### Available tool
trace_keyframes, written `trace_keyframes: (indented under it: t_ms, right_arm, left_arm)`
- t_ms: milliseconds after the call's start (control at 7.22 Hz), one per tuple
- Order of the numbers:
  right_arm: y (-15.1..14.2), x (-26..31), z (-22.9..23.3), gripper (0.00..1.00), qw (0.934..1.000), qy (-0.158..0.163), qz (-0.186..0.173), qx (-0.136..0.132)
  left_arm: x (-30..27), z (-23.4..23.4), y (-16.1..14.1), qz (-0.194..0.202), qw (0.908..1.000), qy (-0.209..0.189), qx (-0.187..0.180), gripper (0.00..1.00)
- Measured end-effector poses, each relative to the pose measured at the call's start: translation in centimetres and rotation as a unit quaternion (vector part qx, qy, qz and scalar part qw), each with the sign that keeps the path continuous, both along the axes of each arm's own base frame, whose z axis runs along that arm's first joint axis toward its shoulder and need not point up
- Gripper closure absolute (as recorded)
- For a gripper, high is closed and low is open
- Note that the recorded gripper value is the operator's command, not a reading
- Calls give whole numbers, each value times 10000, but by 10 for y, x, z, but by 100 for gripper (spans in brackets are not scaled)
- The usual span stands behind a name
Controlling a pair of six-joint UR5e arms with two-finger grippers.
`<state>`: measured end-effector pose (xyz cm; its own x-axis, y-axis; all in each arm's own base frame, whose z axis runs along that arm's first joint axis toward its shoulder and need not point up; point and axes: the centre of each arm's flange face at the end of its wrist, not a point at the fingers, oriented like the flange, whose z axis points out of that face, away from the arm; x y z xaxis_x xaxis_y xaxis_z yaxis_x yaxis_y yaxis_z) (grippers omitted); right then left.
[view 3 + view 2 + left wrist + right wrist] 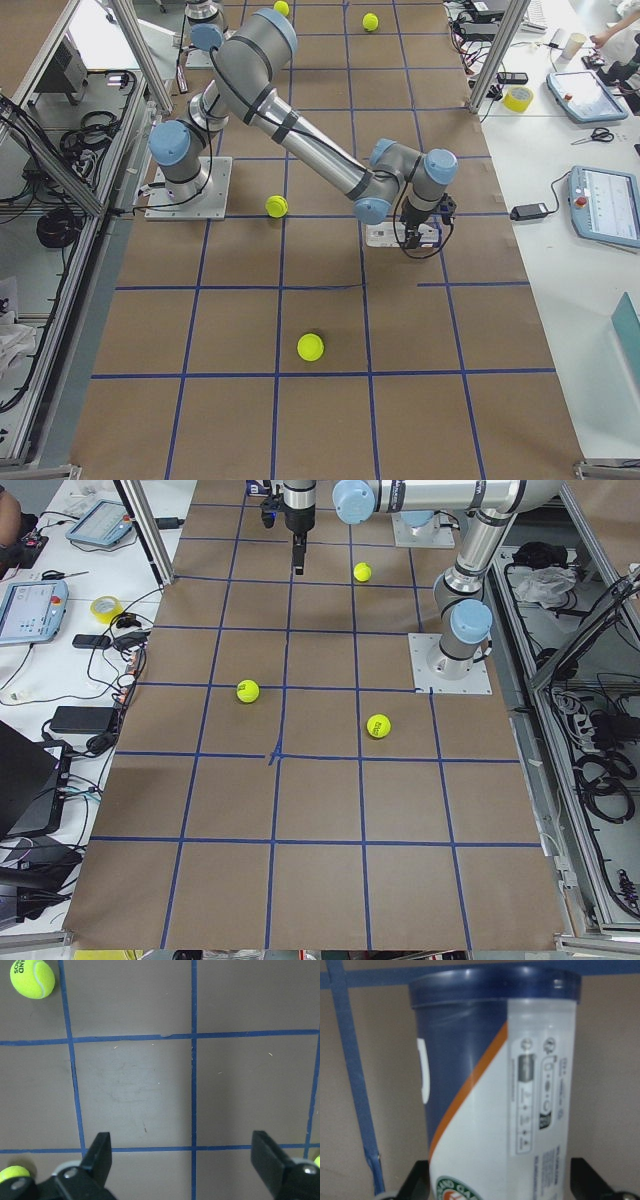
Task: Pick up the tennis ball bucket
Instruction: 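Lift the can with the right gripper and carry it toward the table center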
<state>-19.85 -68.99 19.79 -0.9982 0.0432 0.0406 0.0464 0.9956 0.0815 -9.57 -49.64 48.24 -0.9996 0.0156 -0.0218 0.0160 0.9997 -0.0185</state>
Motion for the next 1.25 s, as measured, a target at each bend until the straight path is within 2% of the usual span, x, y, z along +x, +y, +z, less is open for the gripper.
trace_keyframes:
  t_ms: [277,415,554,831,1246]
  right_arm:
    - [3,1,-7,5,10000,-41,0,58]
    - [5,1,-10,14,10000,-55,1,84]
    - [6,2,-12,15,9999,-59,4,103]
    - [6,1,-13,35,9999,-58,8,113]
    - [9,3,5,34,9993,-98,338,101]
  left_arm:
    - [0,0,0,-2,10000,0,-1,0]
    - [0,0,0,-5,10000,-1,-1,0]
    - [0,0,0,-9,10000,-2,-1,0]
    - [0,0,0,-18,10000,-6,0,0]
    - [1,0,0,-26,10000,-6,0,0]
